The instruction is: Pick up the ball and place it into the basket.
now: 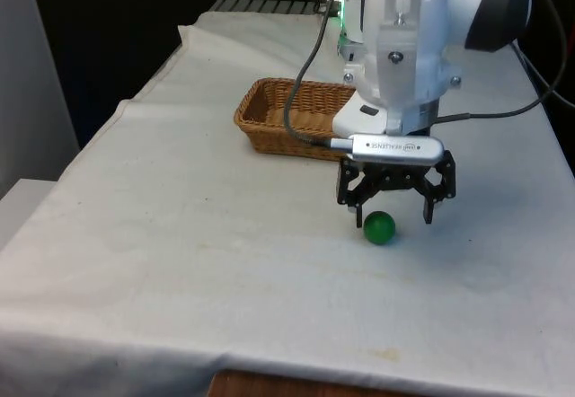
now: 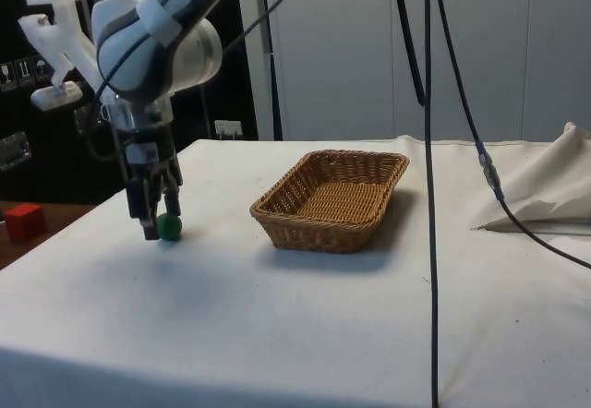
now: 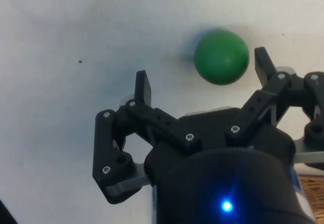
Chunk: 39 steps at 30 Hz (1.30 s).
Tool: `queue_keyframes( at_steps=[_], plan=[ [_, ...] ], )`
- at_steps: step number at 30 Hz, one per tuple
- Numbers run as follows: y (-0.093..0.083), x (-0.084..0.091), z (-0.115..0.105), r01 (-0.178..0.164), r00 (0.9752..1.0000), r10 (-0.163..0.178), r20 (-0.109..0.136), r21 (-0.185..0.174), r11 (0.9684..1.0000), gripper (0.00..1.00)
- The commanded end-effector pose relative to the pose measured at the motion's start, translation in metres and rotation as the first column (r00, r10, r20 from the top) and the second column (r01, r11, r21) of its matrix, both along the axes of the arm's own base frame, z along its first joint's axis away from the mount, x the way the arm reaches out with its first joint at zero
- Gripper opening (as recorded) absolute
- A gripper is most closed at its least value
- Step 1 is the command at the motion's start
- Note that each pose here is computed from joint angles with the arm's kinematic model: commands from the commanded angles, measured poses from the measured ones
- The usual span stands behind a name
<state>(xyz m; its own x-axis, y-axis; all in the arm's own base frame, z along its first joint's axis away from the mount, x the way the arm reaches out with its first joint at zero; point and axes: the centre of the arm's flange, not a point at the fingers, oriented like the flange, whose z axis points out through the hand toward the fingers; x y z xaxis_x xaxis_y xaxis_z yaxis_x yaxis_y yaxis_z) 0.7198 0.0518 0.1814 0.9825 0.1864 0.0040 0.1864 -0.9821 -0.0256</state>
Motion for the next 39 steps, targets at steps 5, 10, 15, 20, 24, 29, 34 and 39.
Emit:
queue_keyframes(
  at_steps=[5, 10, 15, 20, 24, 29, 34, 39],
  plan=[
    [0.001, 0.0, -0.005, 0.0, 1.0, 0.0, 0.001, 0.0, 1.0, 1.0],
    [0.0, 0.0, -0.008, 0.0, 1.0, 0.0, -0.003, -0.003, 1.0, 1.0],
    [-0.001, 0.0, -0.012, 0.001, 1.0, -0.001, -0.003, -0.01, 1.0, 1.0],
    [-0.001, 0.002, -0.014, 0.003, 1.0, -0.003, -0.003, -0.012, 0.9999, 1.0],
    [-0.001, 0.004, -0.014, 0.003, 1.0, -0.003, -0.001, -0.012, 0.9999, 0.99],
    [-0.001, 0.005, -0.014, 0.003, 1.0, -0.003, -0.001, -0.011, 0.9999, 0.67],
    [0.0, 0.004, -0.013, 0.0, 1.0, 0.0, 0.003, -0.011, 0.9999, 0.03],
    [-0.001, 0.006, -0.014, 0.003, 1.0, -0.003, 0.001, -0.011, 0.9999, 0.0]
  ],
)
